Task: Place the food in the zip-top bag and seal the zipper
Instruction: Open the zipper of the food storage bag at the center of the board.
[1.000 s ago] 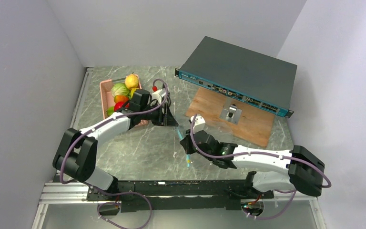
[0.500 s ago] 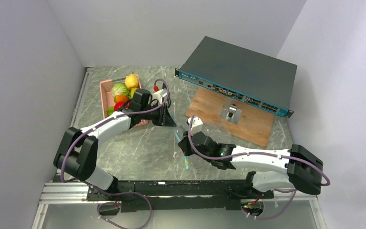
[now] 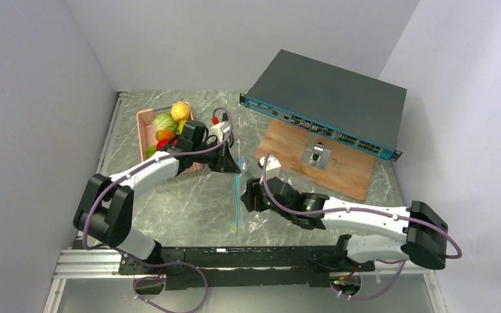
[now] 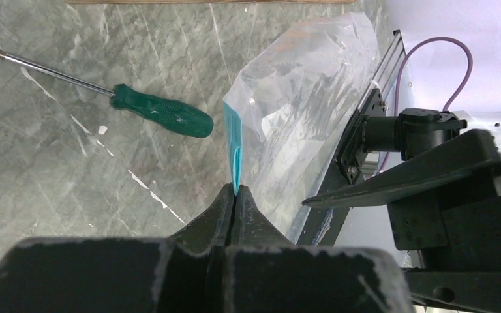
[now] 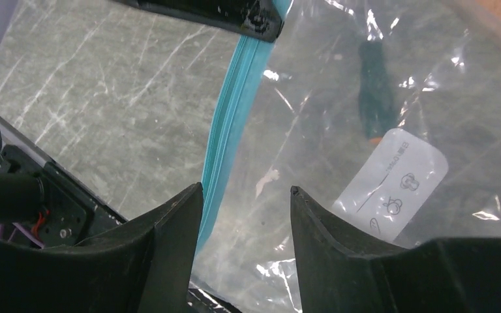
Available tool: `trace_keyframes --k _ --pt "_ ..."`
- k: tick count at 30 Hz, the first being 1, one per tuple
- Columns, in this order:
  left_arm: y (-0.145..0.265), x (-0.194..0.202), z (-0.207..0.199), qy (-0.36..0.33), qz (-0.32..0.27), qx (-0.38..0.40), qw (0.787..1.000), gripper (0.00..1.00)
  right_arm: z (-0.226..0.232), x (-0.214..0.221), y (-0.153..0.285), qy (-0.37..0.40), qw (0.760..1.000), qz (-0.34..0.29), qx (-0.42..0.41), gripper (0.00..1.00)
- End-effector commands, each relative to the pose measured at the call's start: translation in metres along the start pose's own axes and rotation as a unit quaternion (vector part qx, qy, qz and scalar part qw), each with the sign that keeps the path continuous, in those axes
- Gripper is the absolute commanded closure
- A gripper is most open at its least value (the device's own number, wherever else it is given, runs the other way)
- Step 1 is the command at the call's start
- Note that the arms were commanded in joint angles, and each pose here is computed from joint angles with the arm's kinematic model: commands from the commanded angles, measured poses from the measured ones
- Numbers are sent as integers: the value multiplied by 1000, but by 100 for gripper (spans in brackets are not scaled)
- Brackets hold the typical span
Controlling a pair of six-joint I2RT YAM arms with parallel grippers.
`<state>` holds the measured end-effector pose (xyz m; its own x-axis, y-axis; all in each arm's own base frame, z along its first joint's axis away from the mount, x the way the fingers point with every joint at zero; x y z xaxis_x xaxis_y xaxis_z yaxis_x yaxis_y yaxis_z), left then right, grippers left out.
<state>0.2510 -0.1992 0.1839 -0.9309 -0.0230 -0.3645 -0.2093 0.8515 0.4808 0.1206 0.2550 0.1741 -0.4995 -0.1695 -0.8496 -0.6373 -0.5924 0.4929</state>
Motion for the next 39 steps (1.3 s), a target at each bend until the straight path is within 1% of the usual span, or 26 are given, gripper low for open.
trace_keyframes --k 1,5,9,13,18,21,25,27,29,31,33,36,37,38,39 --pt "11 -11 -23 -48 -21 44 998 100 3 -27 8 -14 999 -19 24 47" --pt "10 -11 -24 -48 -17 53 997 100 11 -33 -3 -12 999 -12 28 53" --pt "11 -9 -24 -46 -17 54 997 100 16 -34 -17 -10 998 10 55 57" --pt "11 -10 -24 -45 -16 51 998 100 19 -31 -26 -3 997 23 71 58" --pt "11 -10 -24 -42 -13 55 998 100 18 -26 -30 11 993 37 108 65" --pt "11 -10 -24 -40 -14 54 998 100 24 -22 -33 21 993 45 109 65" --pt "10 -10 -24 -34 -10 53 998 100 35 -16 -39 39 991 52 119 58" --pt "9 -10 -23 -32 -9 53 998 100 38 -12 -42 50 987 55 141 58" --pt "9 -10 -23 -31 -9 52 998 100 39 -10 -42 66 979 53 185 59" --pt "9 -10 -23 -31 -8 52 998 100 40 -7 -43 86 970 49 224 67" --pt "10 -10 -24 -32 -9 50 998 100 42 -6 -43 101 960 47 258 80" --pt "11 -10 -23 -32 -10 42 999 100 42 -7 -38 109 953 40 279 97" --pt "12 -11 -25 -35 -10 42 998 97 40 -6 -36 107 955 39 274 100" --pt "13 -12 -27 -40 -12 43 998 85 38 -9 -31 97 960 30 261 100" --pt "15 -12 -28 -44 -15 43 998 71 35 -10 -27 86 965 23 247 100"
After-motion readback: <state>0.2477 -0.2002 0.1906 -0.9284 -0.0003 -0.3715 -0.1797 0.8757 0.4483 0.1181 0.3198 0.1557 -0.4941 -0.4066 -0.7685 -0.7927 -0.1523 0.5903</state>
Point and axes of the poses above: each gripper's point midway between its finger pads, its own y axis back along the fingers, its own z axis along the line the jaws close on, x = y × z, the point moved 9 cm from there along y, back along the fingers, and after that the axes turned 13 degrees about y, right-handed, at the moved point
